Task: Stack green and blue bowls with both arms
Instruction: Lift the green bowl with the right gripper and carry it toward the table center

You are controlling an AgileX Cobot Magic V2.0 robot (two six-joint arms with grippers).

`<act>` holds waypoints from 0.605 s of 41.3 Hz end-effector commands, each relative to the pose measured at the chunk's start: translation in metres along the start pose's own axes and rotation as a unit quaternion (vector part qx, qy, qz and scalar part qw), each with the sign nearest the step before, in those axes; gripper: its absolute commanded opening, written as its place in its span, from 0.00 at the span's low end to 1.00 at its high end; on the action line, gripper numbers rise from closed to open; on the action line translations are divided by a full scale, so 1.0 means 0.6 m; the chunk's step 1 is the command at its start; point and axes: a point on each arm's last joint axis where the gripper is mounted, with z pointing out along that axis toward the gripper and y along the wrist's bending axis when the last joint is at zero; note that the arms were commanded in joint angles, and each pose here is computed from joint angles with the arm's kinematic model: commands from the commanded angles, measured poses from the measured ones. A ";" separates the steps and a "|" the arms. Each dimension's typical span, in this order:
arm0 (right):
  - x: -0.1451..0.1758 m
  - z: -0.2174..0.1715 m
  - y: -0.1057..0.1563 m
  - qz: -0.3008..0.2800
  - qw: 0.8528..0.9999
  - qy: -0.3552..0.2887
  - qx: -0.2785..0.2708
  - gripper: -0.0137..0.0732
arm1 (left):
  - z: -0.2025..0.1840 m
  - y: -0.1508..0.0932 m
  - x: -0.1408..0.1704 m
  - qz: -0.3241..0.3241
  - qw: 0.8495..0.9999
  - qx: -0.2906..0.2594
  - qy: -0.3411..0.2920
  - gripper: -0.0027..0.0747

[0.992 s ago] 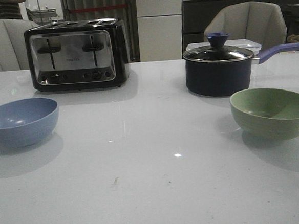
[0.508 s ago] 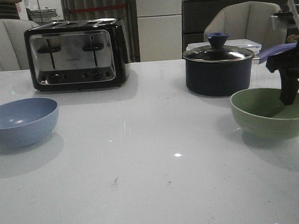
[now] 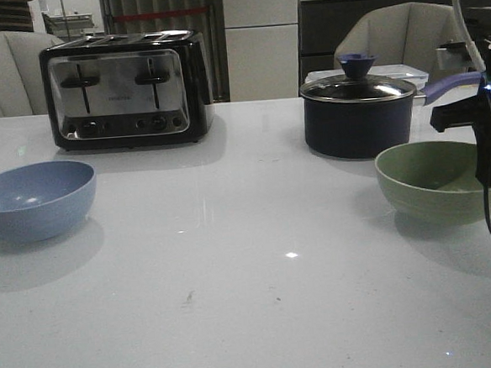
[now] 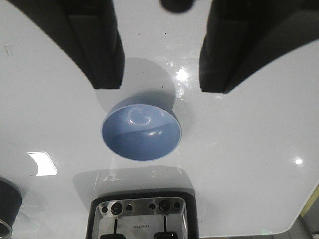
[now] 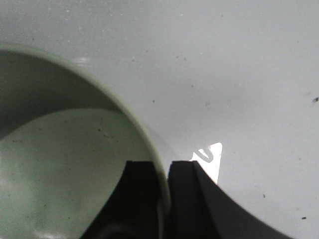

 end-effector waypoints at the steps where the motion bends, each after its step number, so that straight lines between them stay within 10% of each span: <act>1: -0.011 -0.055 -0.004 -0.016 0.999 -0.040 0.007 0.24 | -0.005 -0.001 -0.025 -0.003 0.999 0.003 -0.049 0.55; 25: 0.043 -0.174 0.205 -0.123 0.979 -0.107 -0.119 0.22 | -0.005 -0.001 -0.025 -0.003 0.999 0.003 -0.049 0.55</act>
